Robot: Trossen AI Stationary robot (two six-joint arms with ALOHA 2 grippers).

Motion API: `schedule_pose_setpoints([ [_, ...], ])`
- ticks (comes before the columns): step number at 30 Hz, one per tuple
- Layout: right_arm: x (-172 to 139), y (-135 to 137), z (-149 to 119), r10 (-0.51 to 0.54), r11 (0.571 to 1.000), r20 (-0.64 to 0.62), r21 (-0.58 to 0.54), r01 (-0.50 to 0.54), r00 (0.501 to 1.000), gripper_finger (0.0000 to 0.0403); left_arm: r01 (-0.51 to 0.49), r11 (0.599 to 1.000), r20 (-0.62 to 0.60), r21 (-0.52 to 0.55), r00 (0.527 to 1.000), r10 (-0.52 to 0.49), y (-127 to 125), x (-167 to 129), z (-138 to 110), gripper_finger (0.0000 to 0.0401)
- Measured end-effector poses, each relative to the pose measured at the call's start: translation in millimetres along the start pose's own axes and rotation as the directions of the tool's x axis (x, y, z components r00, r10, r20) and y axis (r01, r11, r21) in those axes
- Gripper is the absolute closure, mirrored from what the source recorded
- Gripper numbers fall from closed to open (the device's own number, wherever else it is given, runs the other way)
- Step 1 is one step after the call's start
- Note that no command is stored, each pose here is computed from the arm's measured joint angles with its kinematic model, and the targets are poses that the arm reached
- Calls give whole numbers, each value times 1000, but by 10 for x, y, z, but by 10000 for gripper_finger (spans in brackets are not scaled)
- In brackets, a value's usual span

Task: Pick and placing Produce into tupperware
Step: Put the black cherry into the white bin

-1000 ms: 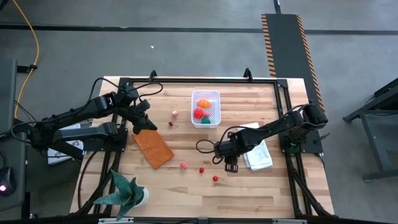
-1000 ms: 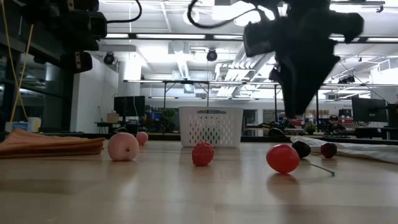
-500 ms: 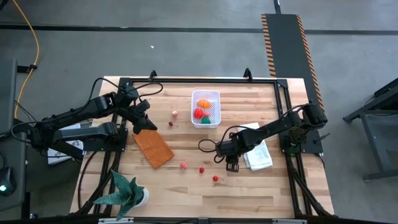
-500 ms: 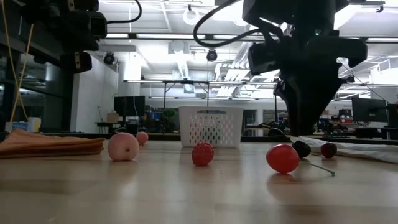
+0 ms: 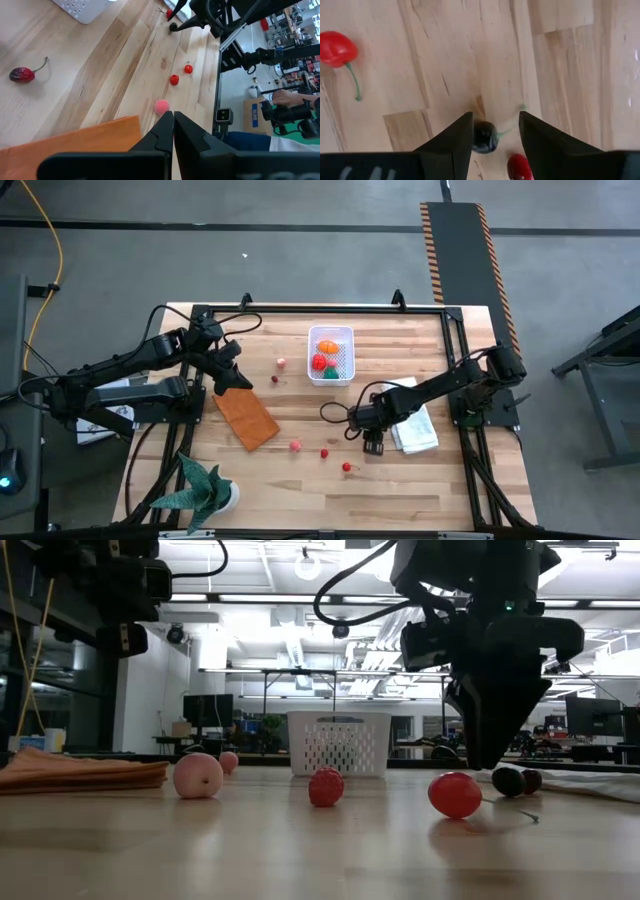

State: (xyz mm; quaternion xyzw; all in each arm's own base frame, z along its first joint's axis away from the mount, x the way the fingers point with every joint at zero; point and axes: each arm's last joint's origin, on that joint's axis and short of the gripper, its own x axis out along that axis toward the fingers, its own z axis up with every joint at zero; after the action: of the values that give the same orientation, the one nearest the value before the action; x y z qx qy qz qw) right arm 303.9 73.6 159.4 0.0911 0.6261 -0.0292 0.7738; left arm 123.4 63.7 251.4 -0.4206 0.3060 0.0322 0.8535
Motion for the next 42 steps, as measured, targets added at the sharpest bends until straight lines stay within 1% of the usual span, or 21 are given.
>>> schedule_pose_setpoints([
  [18,0,8,-4,25,1000,-12,-11,-25,1000,254,0,1000,0,-2,1000,0,0,0,0,398],
  [28,0,77,-58,53,994,-49,-96,-58,997,254,0,1000,-1,-13,1000,0,0,0,-1,398],
  [38,-1,73,-97,37,982,-84,-180,-51,996,254,0,1000,0,-26,1000,0,0,0,0,398],
  [42,-1,68,-97,21,980,-79,-198,-37,997,254,0,999,0,-37,1000,0,0,0,0,398],
])
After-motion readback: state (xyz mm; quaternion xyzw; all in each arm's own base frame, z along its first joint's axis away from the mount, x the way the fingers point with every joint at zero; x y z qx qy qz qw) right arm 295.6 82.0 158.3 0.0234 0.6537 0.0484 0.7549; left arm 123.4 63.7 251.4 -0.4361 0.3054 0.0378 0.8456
